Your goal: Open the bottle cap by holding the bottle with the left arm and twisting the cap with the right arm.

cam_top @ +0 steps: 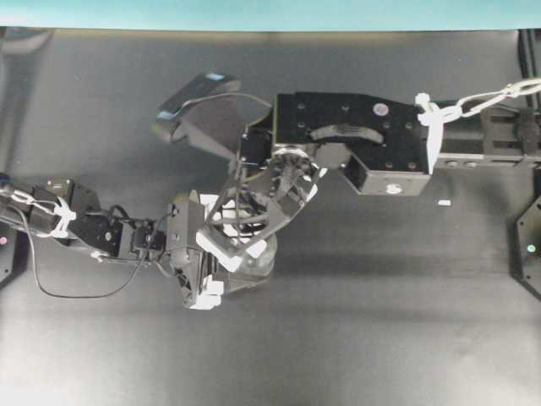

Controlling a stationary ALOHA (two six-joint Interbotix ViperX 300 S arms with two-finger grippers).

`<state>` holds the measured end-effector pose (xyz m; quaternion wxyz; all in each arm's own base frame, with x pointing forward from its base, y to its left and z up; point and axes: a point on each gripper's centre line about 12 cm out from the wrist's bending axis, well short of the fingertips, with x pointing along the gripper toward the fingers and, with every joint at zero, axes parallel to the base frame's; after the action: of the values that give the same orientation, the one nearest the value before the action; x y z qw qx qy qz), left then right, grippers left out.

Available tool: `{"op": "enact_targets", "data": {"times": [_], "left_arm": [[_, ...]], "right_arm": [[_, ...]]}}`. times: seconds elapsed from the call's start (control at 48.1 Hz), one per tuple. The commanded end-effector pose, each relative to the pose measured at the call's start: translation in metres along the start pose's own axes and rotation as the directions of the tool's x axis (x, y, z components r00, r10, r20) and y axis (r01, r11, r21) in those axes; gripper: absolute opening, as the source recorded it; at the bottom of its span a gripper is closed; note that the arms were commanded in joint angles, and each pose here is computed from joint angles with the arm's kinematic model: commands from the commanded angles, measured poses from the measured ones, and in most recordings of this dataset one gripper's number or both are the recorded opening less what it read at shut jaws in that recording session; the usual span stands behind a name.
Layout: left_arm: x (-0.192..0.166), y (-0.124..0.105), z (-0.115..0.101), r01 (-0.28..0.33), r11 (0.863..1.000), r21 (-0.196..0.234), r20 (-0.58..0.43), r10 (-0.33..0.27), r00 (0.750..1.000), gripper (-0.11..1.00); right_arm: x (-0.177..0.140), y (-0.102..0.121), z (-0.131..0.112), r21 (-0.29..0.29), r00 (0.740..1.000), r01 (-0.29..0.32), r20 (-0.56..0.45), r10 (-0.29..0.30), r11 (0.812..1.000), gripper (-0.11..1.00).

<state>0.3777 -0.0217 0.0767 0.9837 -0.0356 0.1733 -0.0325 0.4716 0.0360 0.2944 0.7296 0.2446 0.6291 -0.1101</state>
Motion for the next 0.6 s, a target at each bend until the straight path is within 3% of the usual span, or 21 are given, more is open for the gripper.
{"op": "enact_targets", "data": {"times": [0.0,0.187,0.332,0.415,0.582], "left_arm": [[0.0006,-0.0003,0.0028,0.001,1.0,0.003,0.006,-0.001,1.0,0.87],[0.0003,-0.0007,0.0003,0.001,1.0,0.003,-0.012,-0.001,1.0,0.87],[0.0007,-0.0013,0.0007,0.003,1.0,0.004,-0.011,-0.003,1.0,0.87],[0.0013,-0.0003,0.0018,0.001,1.0,0.013,-0.008,-0.001,1.0,0.87],[0.0019,0.0008,0.0029,-0.002,1.0,0.012,-0.005,0.002,1.0,0.87]], "right_arm": [[-0.0064,0.0063,-0.0018,-0.127,1.0,-0.004,-0.001,0.004,0.992,0.5],[-0.0079,0.0069,-0.001,-0.343,1.0,0.0,-0.013,-0.005,0.939,0.5],[-0.0079,0.0068,0.0002,-0.457,1.0,0.004,-0.004,-0.006,0.889,0.5],[-0.0078,0.0084,0.0014,-0.536,1.0,0.003,0.01,0.003,0.844,0.5],[-0.0069,0.0123,0.0024,-0.694,0.999,0.01,0.034,0.019,0.72,0.5]]}}
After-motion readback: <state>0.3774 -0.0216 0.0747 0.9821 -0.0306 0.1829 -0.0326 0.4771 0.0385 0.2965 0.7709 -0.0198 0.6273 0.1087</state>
